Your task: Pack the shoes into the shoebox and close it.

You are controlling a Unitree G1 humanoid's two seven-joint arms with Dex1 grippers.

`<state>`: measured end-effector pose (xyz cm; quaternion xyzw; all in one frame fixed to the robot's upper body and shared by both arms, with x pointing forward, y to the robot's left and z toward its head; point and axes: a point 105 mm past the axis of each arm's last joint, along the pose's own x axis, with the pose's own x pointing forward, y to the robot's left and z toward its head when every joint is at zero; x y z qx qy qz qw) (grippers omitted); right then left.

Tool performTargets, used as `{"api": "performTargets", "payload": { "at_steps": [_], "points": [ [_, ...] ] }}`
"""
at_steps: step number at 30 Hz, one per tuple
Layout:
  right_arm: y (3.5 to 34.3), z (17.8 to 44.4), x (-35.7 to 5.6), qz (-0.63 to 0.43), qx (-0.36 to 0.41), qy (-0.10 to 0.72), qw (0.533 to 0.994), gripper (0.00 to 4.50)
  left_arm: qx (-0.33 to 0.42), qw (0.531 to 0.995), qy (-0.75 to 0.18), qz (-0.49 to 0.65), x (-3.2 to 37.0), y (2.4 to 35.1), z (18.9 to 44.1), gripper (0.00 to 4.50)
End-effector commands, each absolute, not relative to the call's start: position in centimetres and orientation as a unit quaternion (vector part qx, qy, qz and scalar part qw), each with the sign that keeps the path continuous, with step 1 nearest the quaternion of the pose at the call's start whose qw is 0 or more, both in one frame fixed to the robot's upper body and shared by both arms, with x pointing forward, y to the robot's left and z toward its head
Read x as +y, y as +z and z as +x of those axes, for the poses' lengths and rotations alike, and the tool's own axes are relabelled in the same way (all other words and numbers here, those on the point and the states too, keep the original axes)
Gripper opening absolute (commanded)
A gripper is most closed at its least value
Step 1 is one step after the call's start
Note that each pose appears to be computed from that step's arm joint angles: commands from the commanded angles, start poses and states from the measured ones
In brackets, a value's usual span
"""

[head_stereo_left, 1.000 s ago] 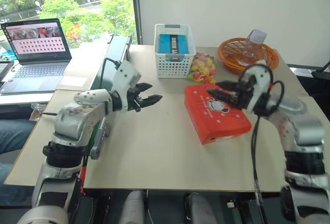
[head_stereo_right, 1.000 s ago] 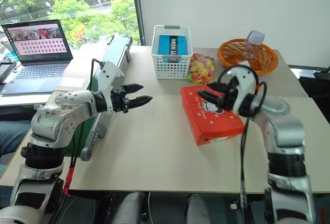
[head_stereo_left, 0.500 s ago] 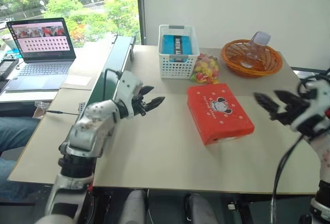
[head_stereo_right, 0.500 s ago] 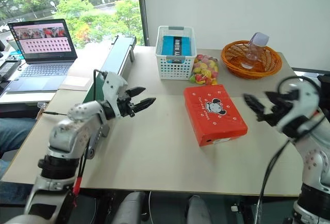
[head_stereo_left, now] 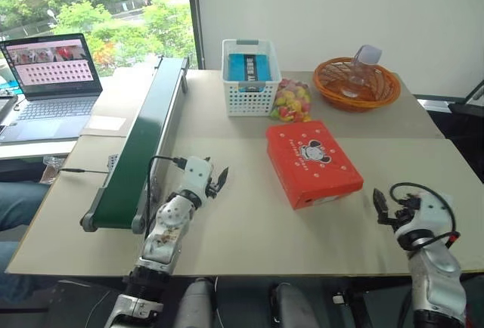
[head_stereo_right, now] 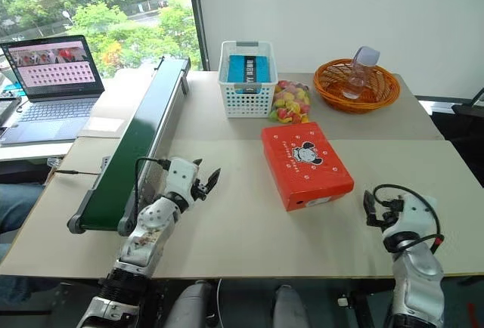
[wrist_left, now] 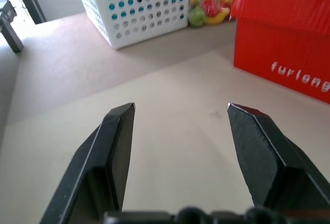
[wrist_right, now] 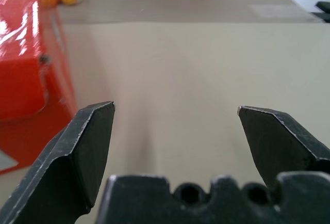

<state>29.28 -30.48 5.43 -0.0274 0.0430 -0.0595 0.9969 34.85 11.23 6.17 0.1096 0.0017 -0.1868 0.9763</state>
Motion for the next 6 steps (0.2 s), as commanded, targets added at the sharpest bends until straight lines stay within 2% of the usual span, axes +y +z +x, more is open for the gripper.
{"api": "performTargets", "payload": {
  "at_steps": [1, 6],
  "points": [
    [6.6, 30.2, -30.0, -0.049, 0.01, -0.053, 0.997, 4.48, -0.013, 0.977, -0.182, 0.108, 11.1, 5.3, 34.7, 3.04],
    [6.1, 30.6, -29.5, -0.054, 0.008, -0.046, 0.997, 4.48, -0.001, 0.982, -0.171, 0.084, 11.4, 4.2, 34.7, 3.04]
  ]
}}
